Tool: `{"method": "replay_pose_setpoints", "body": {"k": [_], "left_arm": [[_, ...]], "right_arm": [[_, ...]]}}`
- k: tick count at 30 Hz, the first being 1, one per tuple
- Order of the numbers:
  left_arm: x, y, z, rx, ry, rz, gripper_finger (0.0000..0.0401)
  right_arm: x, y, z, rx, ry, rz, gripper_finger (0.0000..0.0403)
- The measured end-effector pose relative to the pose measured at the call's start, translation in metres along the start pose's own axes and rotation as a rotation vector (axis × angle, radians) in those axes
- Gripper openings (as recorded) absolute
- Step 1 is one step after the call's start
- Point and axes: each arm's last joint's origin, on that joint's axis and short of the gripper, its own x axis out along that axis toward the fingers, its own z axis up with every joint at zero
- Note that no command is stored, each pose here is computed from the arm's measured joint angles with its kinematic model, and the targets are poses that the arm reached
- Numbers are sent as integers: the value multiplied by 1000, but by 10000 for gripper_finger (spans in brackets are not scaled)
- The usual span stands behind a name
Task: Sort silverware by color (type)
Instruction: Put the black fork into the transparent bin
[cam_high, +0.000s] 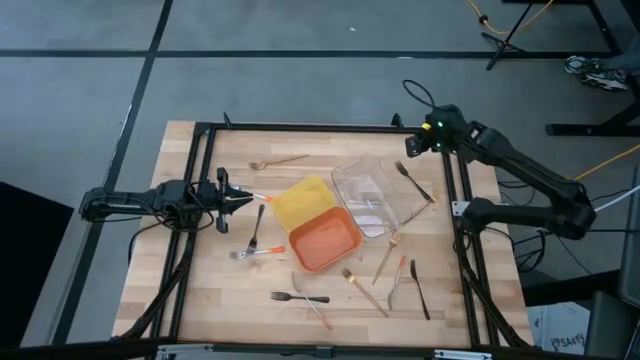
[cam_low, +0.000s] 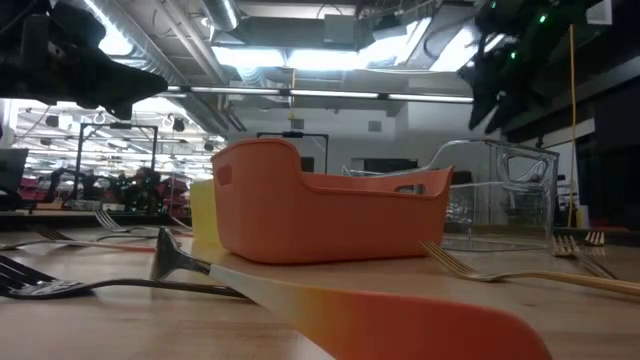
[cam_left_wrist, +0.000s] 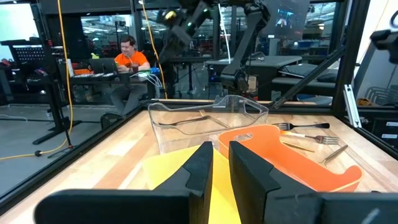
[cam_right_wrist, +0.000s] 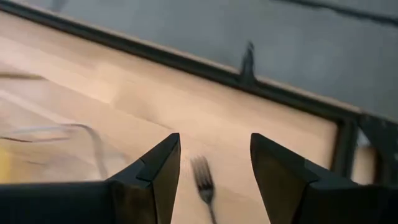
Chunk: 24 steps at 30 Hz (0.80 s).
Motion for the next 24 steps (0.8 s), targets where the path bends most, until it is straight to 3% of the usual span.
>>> {"method": "replay_pose_setpoints", "body": {"k": [12,24], "left_arm": [[0,0,0,0,0,0,46],[0,0,0,0,0,0,46]], "right_arm": [[58,-3,-3,-10,265,-42,184],[85,-4,-22,-56,518,-101,184]]}}
